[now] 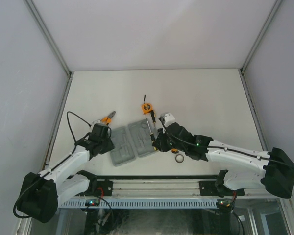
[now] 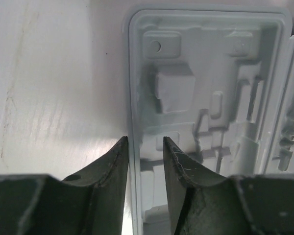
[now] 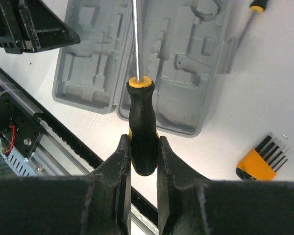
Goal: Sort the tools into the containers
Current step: Adjust the storage box at the center of the board.
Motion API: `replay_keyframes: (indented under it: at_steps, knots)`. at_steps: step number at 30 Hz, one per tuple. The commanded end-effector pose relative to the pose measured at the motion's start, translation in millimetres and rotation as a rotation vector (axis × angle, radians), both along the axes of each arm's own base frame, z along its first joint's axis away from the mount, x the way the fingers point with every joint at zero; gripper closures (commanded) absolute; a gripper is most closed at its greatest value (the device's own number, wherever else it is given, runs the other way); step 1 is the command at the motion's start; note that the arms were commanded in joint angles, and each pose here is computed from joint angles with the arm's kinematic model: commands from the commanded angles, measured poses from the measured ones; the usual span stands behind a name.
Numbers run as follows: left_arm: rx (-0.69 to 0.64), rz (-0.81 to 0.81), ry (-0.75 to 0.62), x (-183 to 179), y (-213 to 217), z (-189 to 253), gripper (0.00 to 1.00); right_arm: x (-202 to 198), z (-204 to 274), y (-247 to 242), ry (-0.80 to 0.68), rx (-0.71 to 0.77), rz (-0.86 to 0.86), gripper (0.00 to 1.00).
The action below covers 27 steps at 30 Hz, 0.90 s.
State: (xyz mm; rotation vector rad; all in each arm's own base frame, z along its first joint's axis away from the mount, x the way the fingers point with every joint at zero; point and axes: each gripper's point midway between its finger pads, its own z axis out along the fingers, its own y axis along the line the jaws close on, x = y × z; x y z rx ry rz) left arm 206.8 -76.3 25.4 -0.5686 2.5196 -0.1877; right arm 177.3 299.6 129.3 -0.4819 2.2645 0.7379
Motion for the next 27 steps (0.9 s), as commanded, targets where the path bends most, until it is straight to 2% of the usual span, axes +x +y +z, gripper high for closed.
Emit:
replay_keyframes:
  at_steps: [1,12,21,27]
  knots:
    - [-0.026,-0.063,-0.027,8.6,-9.6,2.0,0.64,19.9,39.7,-6.1,-0.065,0.076,-0.112,1.00]
    - [-0.046,-0.165,-0.017,6.9,-37.5,-0.8,0.71,39.8,51.8,-62.9,-0.100,0.137,-0.344,1.00]
    - [-0.051,-0.249,-0.015,3.3,-67.7,0.4,0.76,37.0,46.4,-78.9,-0.088,0.147,-0.393,1.00]
    - [-0.044,-0.277,-0.005,-1.8,-72.6,-1.6,0.80,36.0,44.8,-79.0,-0.079,0.147,-0.395,1.00]
